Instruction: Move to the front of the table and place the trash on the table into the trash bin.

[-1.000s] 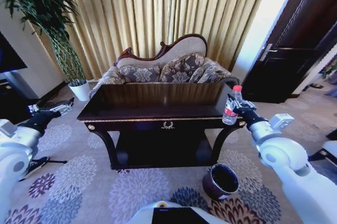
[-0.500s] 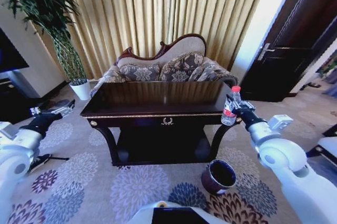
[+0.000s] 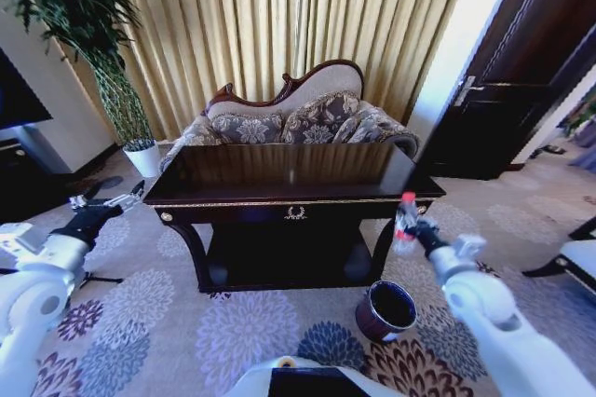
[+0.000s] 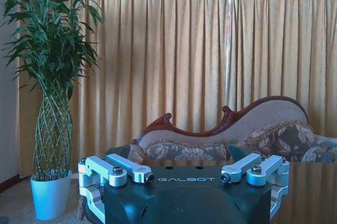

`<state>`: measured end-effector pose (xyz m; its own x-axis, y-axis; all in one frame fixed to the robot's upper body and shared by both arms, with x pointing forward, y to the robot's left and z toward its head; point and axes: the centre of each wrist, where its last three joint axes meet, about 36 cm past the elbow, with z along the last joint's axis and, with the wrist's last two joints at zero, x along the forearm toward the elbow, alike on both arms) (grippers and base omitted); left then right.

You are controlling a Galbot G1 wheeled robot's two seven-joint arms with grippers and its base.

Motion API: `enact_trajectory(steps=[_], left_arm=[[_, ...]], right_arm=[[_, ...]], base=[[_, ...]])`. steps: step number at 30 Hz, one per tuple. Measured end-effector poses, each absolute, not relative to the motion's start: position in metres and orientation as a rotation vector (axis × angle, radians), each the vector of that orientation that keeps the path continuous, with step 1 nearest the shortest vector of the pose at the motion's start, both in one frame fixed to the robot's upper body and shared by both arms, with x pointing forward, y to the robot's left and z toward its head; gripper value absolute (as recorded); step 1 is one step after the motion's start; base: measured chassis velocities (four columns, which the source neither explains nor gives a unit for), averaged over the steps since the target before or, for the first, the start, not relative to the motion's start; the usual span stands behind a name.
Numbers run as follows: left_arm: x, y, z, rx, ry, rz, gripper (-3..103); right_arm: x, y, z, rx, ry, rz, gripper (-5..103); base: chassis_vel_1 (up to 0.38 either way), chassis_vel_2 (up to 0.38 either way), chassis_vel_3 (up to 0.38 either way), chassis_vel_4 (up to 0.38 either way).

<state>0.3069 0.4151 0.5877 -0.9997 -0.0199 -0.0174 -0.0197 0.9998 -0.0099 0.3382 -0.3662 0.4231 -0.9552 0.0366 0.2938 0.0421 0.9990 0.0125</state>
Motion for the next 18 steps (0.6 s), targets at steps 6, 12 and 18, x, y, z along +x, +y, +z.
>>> enact_trajectory(steps=[6, 12, 18], left_arm=[[0.296, 0.412, 0.586, -0.05, 3.118, -0.038, 100], [0.29, 0.414, 0.588, -0.064, 3.11, -0.024, 100], [0.287, 0.415, 0.595, -0.058, 3.093, 0.01, 100]], right_arm=[[0.357, -0.367, 0.327, -0.112, -2.697, -0.025, 26], [0.373, -0.386, 0.266, -0.212, -2.613, -0.011, 26], [0.38, -0.426, 0.226, -0.336, -2.56, 0.03, 26]], base=[[0.0, 0.0, 0.0, 0.0], [0.0, 0.0, 0.0, 0.0], [0.0, 0.0, 0.0, 0.0]])
